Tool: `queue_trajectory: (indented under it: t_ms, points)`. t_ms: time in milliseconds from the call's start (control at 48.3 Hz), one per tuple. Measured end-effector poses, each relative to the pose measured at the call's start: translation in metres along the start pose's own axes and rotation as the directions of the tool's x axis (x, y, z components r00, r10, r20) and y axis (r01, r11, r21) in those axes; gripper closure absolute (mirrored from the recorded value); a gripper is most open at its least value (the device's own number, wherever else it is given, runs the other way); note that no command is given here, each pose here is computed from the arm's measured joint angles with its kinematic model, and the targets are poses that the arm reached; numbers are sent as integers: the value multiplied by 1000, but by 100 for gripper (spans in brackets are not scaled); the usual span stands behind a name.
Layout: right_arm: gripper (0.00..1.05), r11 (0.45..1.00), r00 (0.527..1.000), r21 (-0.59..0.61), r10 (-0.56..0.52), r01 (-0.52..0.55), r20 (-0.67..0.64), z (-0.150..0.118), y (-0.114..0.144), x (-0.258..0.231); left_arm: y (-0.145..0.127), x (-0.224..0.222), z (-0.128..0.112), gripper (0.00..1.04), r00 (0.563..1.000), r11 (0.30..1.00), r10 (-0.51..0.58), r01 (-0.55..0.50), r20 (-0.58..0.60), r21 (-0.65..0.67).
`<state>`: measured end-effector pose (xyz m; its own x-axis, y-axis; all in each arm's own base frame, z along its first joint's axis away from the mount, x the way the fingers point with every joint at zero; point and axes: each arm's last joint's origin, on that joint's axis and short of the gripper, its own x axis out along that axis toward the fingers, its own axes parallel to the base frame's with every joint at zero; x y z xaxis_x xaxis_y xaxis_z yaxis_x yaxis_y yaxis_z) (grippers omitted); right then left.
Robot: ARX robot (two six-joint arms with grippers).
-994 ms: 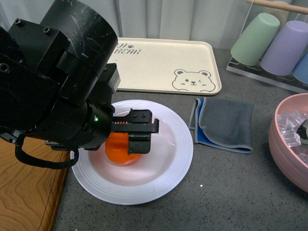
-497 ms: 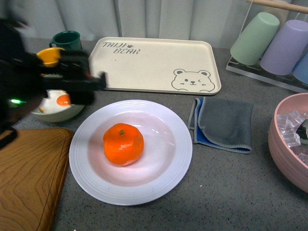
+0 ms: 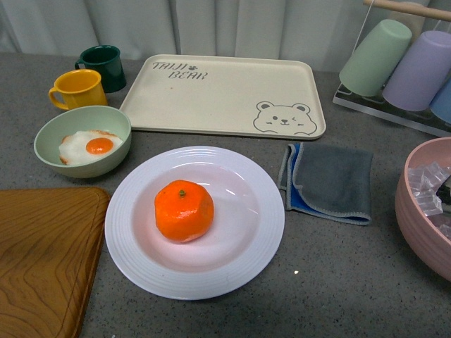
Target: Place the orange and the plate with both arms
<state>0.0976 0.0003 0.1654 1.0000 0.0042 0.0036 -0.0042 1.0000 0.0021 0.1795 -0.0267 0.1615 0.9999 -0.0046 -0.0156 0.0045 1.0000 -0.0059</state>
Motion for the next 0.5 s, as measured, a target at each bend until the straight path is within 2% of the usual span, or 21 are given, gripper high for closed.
queue_trajectory:
  t_ms: [497]
  points:
    - [9,1000,1000,0,0,0,0,0,0,0,24,-34,3,101,1000,1000,-5,5,7,-1]
